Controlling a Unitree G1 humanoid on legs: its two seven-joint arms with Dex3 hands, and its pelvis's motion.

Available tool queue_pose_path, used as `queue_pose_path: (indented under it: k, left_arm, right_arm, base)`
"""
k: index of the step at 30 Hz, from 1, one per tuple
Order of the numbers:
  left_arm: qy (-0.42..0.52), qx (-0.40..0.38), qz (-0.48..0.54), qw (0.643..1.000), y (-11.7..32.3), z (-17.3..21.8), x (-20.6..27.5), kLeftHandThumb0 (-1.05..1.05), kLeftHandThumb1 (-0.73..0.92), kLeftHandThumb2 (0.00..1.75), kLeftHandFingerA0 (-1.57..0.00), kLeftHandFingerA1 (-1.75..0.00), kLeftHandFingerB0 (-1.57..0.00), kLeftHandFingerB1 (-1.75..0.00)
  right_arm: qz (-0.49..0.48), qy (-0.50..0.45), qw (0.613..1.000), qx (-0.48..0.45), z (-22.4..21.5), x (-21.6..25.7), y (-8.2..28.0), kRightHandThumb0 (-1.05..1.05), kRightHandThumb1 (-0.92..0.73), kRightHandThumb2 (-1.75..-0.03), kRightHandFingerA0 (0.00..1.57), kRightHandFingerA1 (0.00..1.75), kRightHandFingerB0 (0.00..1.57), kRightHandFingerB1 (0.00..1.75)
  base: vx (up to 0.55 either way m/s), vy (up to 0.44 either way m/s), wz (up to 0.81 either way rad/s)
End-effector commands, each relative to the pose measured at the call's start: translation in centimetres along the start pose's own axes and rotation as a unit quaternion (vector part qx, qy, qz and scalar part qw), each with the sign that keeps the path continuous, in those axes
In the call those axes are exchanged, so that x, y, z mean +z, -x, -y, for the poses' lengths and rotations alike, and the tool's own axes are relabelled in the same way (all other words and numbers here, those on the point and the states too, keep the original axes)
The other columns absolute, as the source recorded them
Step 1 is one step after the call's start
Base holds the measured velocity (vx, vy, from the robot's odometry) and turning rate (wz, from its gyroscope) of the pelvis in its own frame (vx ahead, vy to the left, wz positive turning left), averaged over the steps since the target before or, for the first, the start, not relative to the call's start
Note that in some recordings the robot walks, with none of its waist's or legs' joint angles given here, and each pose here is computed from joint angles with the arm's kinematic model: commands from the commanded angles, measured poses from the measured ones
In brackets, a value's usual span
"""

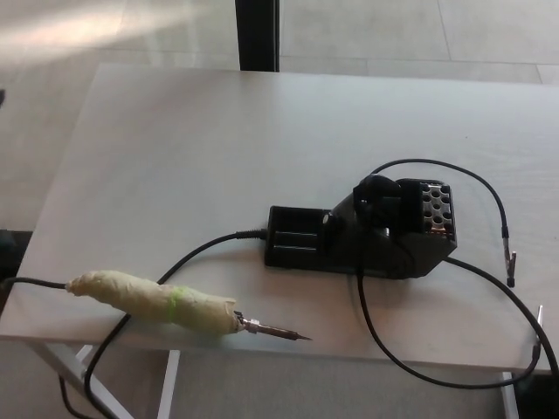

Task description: Use the left hand of the robot to grab the soldering gun kept on the middle of the table and pull it out of its base and keep it on the left side of the base

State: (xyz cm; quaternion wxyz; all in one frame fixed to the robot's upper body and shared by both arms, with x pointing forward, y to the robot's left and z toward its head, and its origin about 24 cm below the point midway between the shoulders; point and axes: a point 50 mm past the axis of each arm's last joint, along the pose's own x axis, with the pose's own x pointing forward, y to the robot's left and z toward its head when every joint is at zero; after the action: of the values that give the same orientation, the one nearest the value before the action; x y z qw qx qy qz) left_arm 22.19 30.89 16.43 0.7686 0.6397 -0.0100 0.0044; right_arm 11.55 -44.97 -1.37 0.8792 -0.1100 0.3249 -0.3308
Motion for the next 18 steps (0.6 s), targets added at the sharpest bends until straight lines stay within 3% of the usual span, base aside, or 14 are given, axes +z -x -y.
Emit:
queue_pose_path:
  k: [1,3,5,6,8,9,10,12,13,14,15,16,17,18]
  left_arm:
    - [0.379,0.034,-0.472,0.795,14.7,7.3,-16.5,-0.77,0.81,0.58,0.00,0.00,0.00,0.00]
    - [0.423,0.048,-0.535,0.730,16.7,10.1,-16.6,-0.76,0.83,0.59,0.00,0.00,0.00,0.00]
    - [0.445,0.056,-0.567,0.691,17.8,12.2,-16.9,-0.72,0.80,0.59,0.00,-0.03,0.00,0.00]
    - [0.461,0.040,-0.603,0.650,18.9,14.8,-16.5,-0.68,0.82,0.62,0.00,-0.32,0.00,-0.06]
    - [0.480,0.012,-0.628,0.612,20.5,17.1,-15.7,-0.63,0.76,0.62,0.00,-0.44,0.00,-0.20]
    - [0.465,-0.039,-0.628,0.623,21.6,18.1,-15.2,-0.38,0.55,1.10,-0.20,-0.66,-0.12,-0.61]
    - [0.454,-0.064,-0.629,0.628,22.0,18.5,-14.9,-0.58,0.70,0.61,-0.28,-0.75,-0.35,-0.66]
    - [0.448,-0.076,-0.629,0.631,22.5,18.7,-14.5,-0.53,0.67,0.60,-0.35,-0.80,-0.40,-0.65]
    - [0.419,-0.108,-0.623,0.652,22.5,18.7,-14.5,-0.54,0.67,0.60,-0.40,-0.78,-0.54,-0.65]
    - [0.422,-0.107,-0.622,0.651,22.5,18.5,-14.4,-0.52,0.46,0.92,-0.37,-0.72,-0.42,-0.68]
    - [0.408,-0.109,-0.621,0.660,22.7,18.5,-14.4,-0.54,0.66,0.60,-0.54,-0.78,-0.62,-0.66]
    - [0.408,-0.111,-0.620,0.661,22.8,18.6,-14.5,-0.51,0.65,0.59,-0.56,-0.73,-0.60,-0.63]
    - [0.410,-0.115,-0.619,0.660,23.0,18.8,-14.7,-0.51,0.65,0.59,-0.56,-0.73,-0.60,-0.63]
    - [0.403,-0.123,-0.620,0.662,23.0,19.0,-14.8,-0.52,0.64,0.58,-0.67,-0.72,-0.71,-0.62]
  right_arm:
    - [-0.007,-0.004,1.000,-0.010,1.2,-0.6,0.4,-0.99,-0.40,-1.27,1.34,1.24,0.66,1.36]
    - [-0.007,-0.003,1.000,-0.009,1.2,-0.7,0.5,-0.94,-0.41,-1.27,1.40,1.21,0.51,1.55]
    - [-0.009,-0.007,1.000,-0.009,1.3,-0.7,0.5,-0.99,-0.40,-1.26,1.37,1.23,0.61,1.33]
    - [-0.013,-0.009,1.000,-0.010,1.3,-0.9,0.5,-0.96,-0.41,-1.22,1.36,1.20,0.39,1.56]
    - [-0.018,-0.007,1.000,-0.008,1.1,-1.1,0.5,-1.00,-0.39,-1.17,1.29,1.23,0.31,1.62]
    - [-0.021,-0.007,1.000,-0.009,1.1,-1.3,0.6,-0.99,-0.43,-1.28,1.30,1.29,0.45,1.16]
    - [-0.020,-0.011,1.000,-0.010,1.1,-1.3,0.6,-1.00,-0.42,-1.16,1.23,1.29,0.27,1.63]
    - [-0.020,-0.019,1.000,-0.010,1.2,-1.3,0.6,-0.97,-0.39,-1.19,1.20,1.32,0.12,1.64]
    - [-0.022,-0.023,0.999,-0.012,1.1,-1.2,0.5,-0.98,-0.40,-1.27,1.22,1.30,0.30,1.07]
    - [-0.024,-0.023,0.999,-0.014,1.1,-1.2,0.5,-0.99,-0.39,-1.21,1.15,1.47,0.00,1.64]
    - [-0.025,-0.018,0.999,-0.014,1.1,-1.2,0.5,-0.99,-0.38,-1.20,1.07,1.45,0.00,1.63]
    - [-0.027,-0.015,0.999,-0.014,1.1,-1.2,0.5,-0.96,-0.44,-1.30,1.20,1.38,0.10,0.92]
    - [-0.030,-0.011,0.999,-0.015,1.1,-1.2,0.5,-0.96,-0.44,-1.30,1.20,1.38,0.10,0.92]
    - [-0.031,-0.008,0.999,-0.014,1.1,-1.2,0.5,-1.04,-0.44,-1.29,0.99,1.35,0.10,0.96]
  base:
    - [0.00,0.000,0.00]
    - [0.00,0.000,0.00]
    - [0.00,0.000,0.00]
    - [0.00,0.000,0.00]
    - [0.00,0.000,0.00]
    - [0.00,0.000,0.00]
    - [0.00,0.000,0.00]
    - [0.00,0.000,0.00]
    - [0.00,0.000,0.00]
    - [0.00,0.000,0.00]
    - [0.00,0.000,0.00]
    - [0.00,0.000,0.00]
    - [0.00,0.000,0.00]
    - [0.00,0.000,0.00]
